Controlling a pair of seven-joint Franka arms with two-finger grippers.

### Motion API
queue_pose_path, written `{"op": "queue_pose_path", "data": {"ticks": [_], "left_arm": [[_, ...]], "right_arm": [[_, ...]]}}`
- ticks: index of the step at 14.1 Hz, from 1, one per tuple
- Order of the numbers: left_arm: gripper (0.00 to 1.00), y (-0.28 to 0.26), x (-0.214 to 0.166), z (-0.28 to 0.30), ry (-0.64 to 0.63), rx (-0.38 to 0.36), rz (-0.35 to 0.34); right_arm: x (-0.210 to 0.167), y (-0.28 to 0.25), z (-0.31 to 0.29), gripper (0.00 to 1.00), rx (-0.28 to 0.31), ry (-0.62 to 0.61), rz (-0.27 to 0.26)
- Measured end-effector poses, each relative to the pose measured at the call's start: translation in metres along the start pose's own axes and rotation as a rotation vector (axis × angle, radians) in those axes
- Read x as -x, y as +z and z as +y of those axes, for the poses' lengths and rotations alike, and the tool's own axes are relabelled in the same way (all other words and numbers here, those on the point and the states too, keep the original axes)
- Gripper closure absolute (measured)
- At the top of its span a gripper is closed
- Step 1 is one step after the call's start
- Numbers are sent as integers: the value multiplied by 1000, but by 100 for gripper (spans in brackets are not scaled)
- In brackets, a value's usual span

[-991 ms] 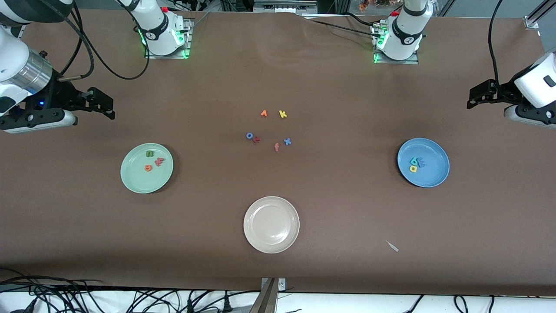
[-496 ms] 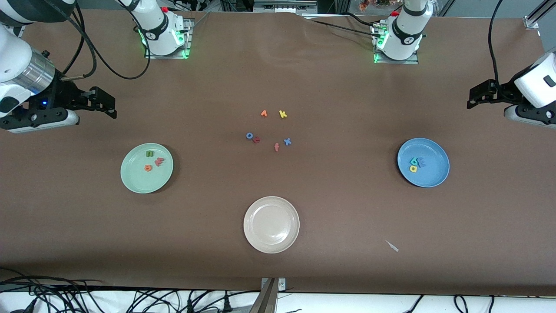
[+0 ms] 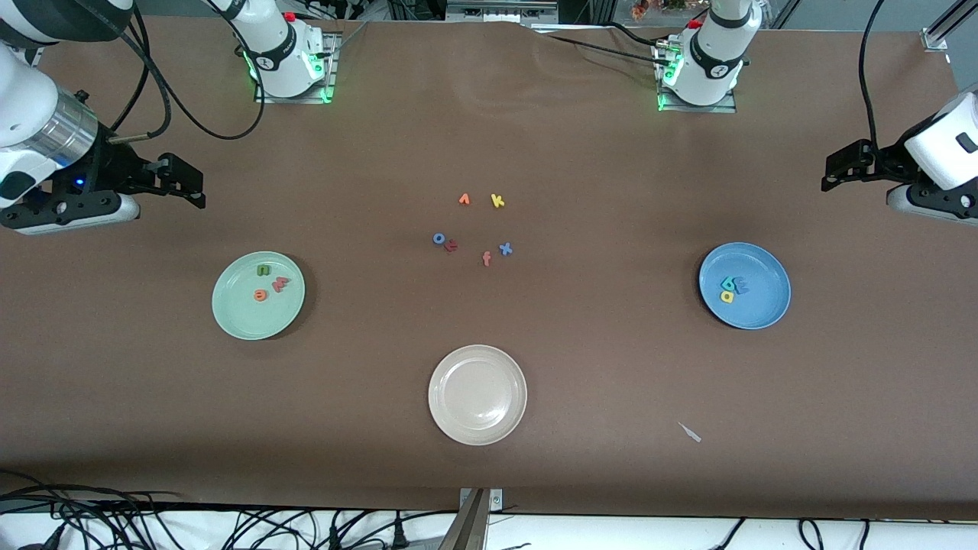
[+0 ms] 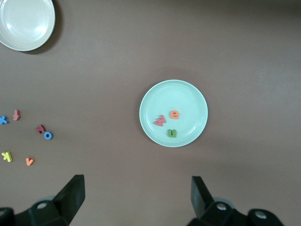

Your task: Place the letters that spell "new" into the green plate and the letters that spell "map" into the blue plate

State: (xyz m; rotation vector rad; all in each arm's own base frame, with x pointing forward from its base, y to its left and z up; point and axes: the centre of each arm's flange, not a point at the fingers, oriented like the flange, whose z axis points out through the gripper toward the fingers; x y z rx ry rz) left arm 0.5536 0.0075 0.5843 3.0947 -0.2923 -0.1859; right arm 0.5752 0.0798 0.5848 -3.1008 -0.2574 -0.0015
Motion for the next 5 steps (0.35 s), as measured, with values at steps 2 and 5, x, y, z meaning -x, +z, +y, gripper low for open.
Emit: {"op": "queue_pose_path", "data": {"ticks": [2, 5], "left_arm": [[0, 0, 0, 0, 0, 0, 0], [0, 0, 0, 0, 0, 0, -1]], "right_arm": [[0, 0, 0, 0, 0, 0, 0], [0, 0, 1, 0, 14, -1, -1]]}}
